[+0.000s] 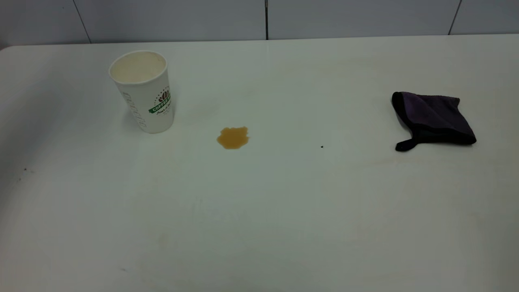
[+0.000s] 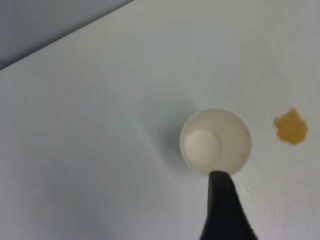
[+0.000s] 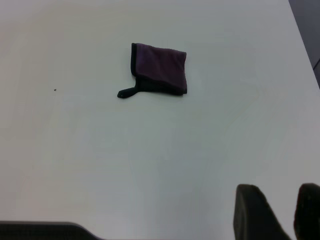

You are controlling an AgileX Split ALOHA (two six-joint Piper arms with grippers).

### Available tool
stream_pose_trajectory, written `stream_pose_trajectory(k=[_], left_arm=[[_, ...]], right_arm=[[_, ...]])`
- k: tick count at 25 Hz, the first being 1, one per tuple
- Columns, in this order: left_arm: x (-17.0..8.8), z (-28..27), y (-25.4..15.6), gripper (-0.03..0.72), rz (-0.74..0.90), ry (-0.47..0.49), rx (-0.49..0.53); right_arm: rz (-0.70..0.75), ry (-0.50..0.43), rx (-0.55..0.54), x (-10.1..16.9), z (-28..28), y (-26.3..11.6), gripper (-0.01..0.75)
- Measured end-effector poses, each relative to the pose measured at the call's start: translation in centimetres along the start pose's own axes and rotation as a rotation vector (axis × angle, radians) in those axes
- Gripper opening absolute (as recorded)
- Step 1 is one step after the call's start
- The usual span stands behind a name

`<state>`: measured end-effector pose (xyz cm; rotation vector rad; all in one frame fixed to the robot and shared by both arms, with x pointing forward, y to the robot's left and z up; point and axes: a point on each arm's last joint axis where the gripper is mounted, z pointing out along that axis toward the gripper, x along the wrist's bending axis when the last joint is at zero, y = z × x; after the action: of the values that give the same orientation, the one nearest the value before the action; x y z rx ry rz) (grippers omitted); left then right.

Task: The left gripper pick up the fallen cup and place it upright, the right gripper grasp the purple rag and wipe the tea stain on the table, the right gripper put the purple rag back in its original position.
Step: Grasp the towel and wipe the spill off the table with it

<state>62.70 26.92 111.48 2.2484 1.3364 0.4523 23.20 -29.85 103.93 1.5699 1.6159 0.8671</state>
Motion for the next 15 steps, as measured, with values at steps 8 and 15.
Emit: stream_pose_trajectory(k=[8, 15], left_arm=[[-1.0, -8.0, -2.0, 0.429, -0.139, 0.156, 0.087], [-1.4, -11.7, -3.3, 0.429, -0.199, 0.268, 0.101]], right_arm=[[0.000, 0.000, 0.000, 0.0, 0.0, 0.0, 0.238], [0.000, 0.000, 0.000, 0.0, 0.0, 0.0, 0.238]])
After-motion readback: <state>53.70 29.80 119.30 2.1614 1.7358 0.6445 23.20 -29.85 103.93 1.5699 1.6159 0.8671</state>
